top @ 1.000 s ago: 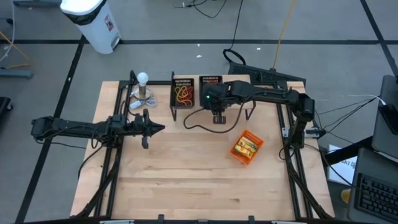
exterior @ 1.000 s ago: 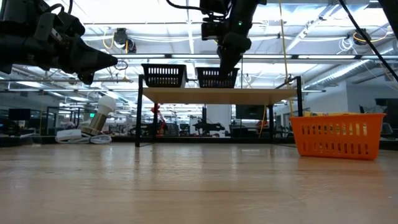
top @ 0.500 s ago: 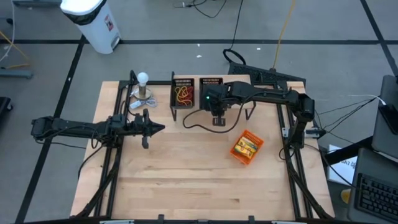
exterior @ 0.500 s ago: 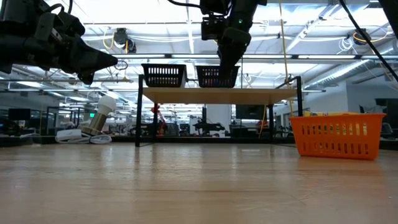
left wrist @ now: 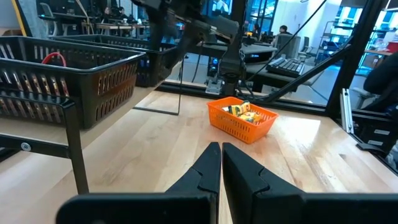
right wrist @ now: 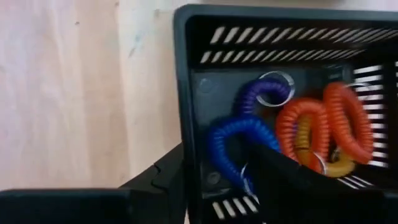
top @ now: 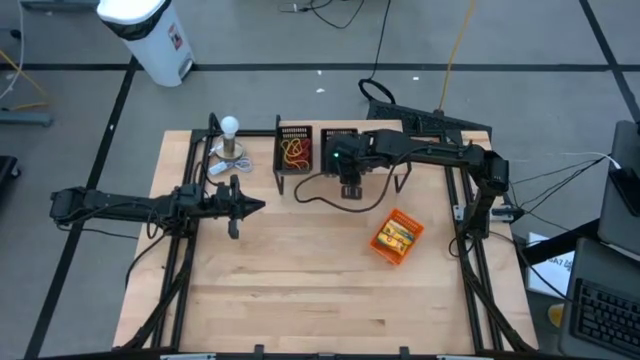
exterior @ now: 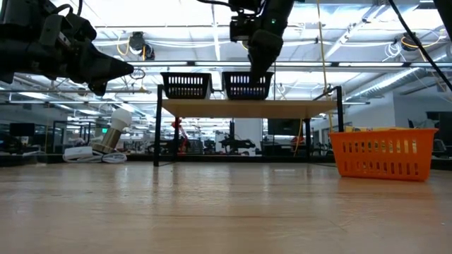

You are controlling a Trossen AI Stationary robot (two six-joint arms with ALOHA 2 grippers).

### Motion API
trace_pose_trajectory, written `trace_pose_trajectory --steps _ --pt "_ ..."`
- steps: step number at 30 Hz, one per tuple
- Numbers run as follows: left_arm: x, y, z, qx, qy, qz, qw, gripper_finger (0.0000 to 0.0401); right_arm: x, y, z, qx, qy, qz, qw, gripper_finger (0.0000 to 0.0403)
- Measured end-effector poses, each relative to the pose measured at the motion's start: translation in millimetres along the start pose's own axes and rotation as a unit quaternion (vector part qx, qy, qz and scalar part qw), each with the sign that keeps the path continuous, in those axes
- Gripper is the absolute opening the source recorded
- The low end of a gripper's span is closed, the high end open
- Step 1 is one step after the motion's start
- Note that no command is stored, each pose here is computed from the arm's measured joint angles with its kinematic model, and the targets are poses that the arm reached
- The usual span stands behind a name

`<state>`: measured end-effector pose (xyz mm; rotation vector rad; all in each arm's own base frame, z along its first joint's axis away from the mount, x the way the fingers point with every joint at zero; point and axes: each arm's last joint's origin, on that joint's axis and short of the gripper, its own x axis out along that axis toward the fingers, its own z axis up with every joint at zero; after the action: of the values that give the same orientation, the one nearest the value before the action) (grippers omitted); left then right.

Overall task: Pick & Place Office Desk Supplies
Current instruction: Put the right black bin filled with spring keychains on the shelf, then put the orange bin filled with crayon boxes on the shelf

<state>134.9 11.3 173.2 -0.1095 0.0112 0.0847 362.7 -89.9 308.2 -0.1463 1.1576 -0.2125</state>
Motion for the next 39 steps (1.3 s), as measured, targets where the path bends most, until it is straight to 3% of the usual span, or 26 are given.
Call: trace_pose_trajectory --steps 15,29,39 --pt "0 0 0 -0.004 0.001 -0.005 1.000 0.0019 -7 2 2 -0.003 -0.016 -0.006 1.000 0.0160" --pt "0 -1 0 -0.003 0.002 -0.013 1.000 0.0019 -16 0 -3 0.008 -0.001 -0.043 0.999 0.0242" --pt "0 -1 0 -0.003 0.002 -0.013 1.000 0.0019 -34 3 -9 0.001 -0.007 -0.041 0.999 0.0248"
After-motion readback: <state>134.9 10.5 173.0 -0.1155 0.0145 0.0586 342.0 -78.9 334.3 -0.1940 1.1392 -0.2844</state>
